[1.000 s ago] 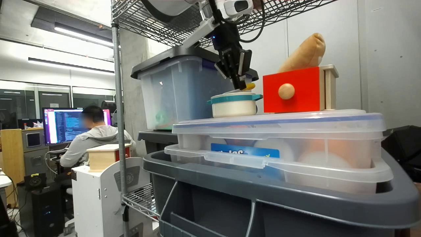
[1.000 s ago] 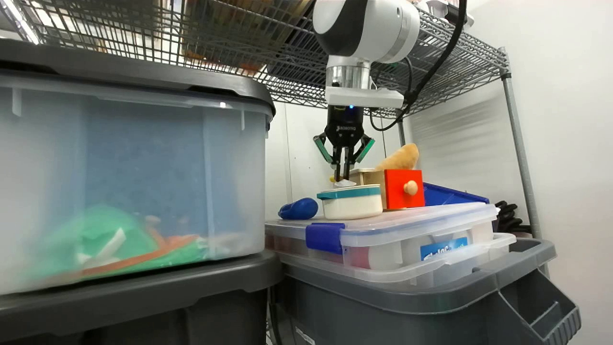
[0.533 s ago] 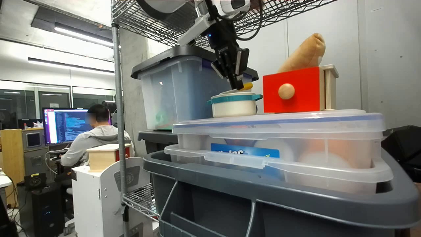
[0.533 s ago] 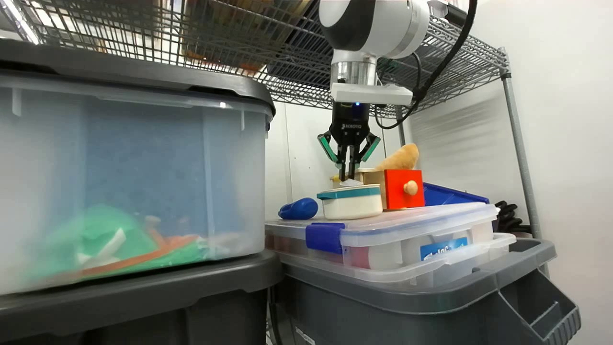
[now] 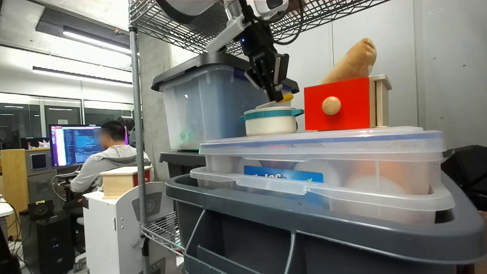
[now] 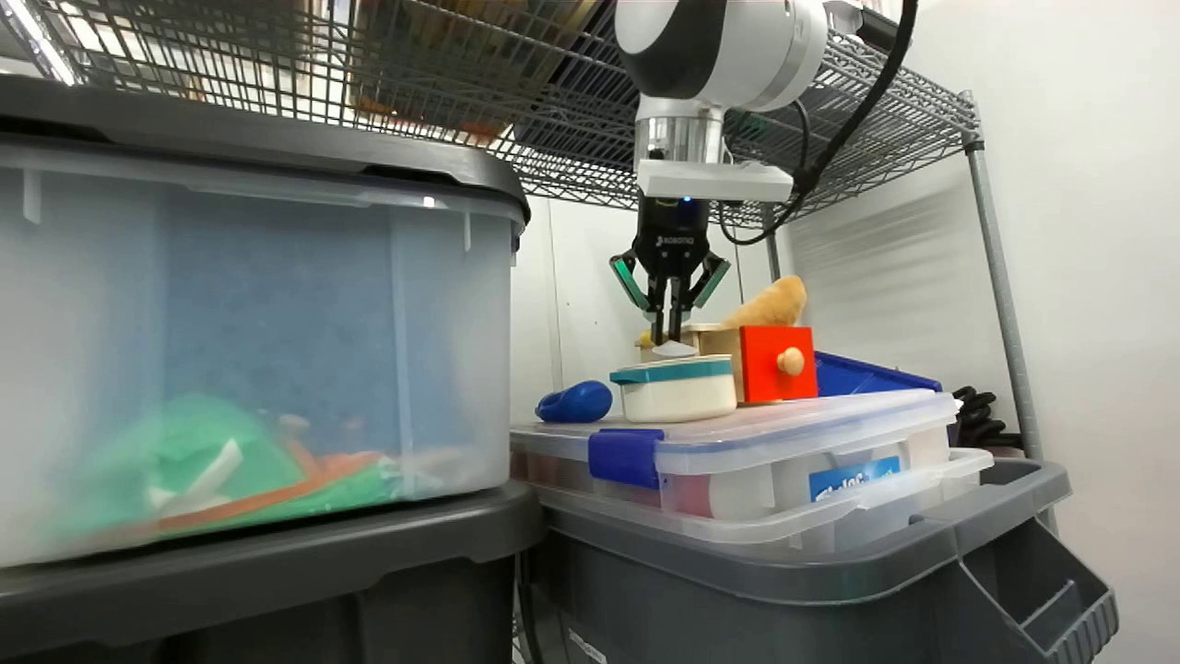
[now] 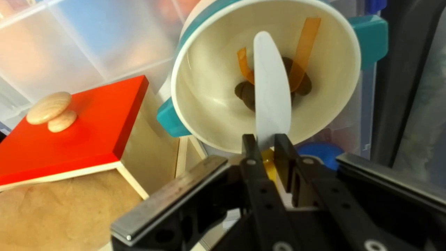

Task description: Put the knife in the dish and then remove the knife from the dish and put it back on the box

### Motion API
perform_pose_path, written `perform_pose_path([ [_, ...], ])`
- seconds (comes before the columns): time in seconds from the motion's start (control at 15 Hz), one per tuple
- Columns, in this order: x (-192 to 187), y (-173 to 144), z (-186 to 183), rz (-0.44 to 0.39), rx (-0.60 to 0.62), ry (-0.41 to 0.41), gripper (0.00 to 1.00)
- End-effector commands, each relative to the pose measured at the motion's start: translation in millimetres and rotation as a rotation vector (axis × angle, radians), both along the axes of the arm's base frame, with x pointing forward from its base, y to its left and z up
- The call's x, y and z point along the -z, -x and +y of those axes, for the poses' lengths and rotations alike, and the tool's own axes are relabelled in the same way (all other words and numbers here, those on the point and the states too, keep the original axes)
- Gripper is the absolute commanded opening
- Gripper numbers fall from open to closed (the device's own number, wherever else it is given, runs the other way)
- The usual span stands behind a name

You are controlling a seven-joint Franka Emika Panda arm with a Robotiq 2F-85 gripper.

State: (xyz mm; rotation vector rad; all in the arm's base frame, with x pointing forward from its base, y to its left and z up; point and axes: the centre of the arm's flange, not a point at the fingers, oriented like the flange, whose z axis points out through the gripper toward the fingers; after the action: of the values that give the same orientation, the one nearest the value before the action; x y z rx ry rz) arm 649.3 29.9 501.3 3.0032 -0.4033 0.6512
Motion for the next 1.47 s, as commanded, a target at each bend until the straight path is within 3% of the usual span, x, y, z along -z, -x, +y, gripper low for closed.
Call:
perform_pose_path([
  [0.0,0.2,-0.8,4.5,-0.032,-0.009,0.015,0.04],
  [1.0,20.6,-17.5,5.6,-0.029,-0.03,0.023,0.04],
  [1.07,21.1,-17.2,6.1,-0.03,-0.035,0.024,0.37],
  [1.4,15.3,-12.7,7.8,-0.033,-0.035,0.026,0.71],
])
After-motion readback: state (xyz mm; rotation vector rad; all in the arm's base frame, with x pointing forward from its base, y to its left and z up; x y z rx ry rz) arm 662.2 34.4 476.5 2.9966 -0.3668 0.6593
